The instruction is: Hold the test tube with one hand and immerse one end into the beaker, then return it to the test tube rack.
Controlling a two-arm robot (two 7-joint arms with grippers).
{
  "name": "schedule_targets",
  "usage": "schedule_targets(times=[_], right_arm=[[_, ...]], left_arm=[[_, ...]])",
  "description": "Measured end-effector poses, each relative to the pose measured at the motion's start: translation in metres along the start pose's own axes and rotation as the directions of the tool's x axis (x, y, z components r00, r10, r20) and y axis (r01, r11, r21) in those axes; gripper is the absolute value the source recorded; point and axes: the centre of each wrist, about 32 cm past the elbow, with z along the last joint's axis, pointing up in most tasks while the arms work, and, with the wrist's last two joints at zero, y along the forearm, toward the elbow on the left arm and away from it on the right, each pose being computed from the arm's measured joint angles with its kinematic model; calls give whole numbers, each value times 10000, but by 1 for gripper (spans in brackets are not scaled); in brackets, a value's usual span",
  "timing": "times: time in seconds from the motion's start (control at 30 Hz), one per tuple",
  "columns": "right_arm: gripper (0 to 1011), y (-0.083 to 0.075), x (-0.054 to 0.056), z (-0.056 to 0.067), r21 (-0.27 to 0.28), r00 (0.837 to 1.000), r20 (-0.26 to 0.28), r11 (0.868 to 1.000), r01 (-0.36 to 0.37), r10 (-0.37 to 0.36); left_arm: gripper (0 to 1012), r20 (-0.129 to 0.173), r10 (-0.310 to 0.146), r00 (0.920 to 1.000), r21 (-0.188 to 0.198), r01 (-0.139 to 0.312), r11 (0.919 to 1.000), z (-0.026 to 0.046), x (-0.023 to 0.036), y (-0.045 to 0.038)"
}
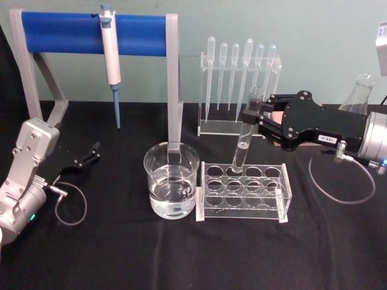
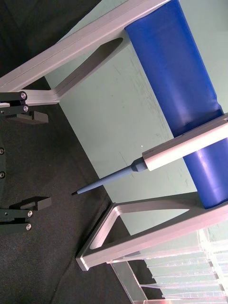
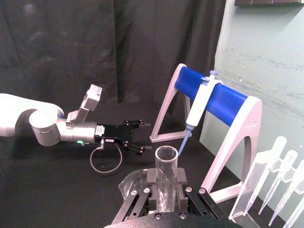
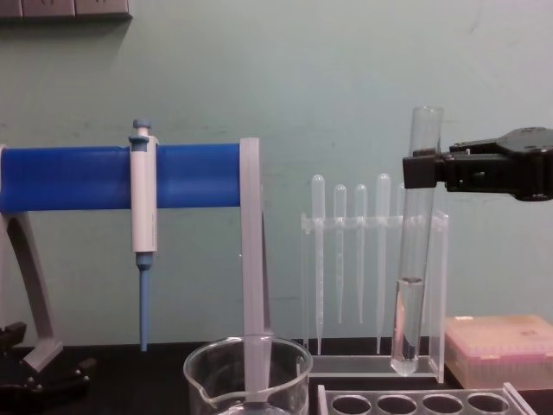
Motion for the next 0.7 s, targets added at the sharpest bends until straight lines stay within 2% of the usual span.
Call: schedule_targets(times=[0.7], right_arm=[[242, 0, 0, 0, 1, 10000, 1, 10000, 0, 0]], left_arm=[[1000, 0, -1, 10000, 0, 1, 10000, 0, 0, 0]])
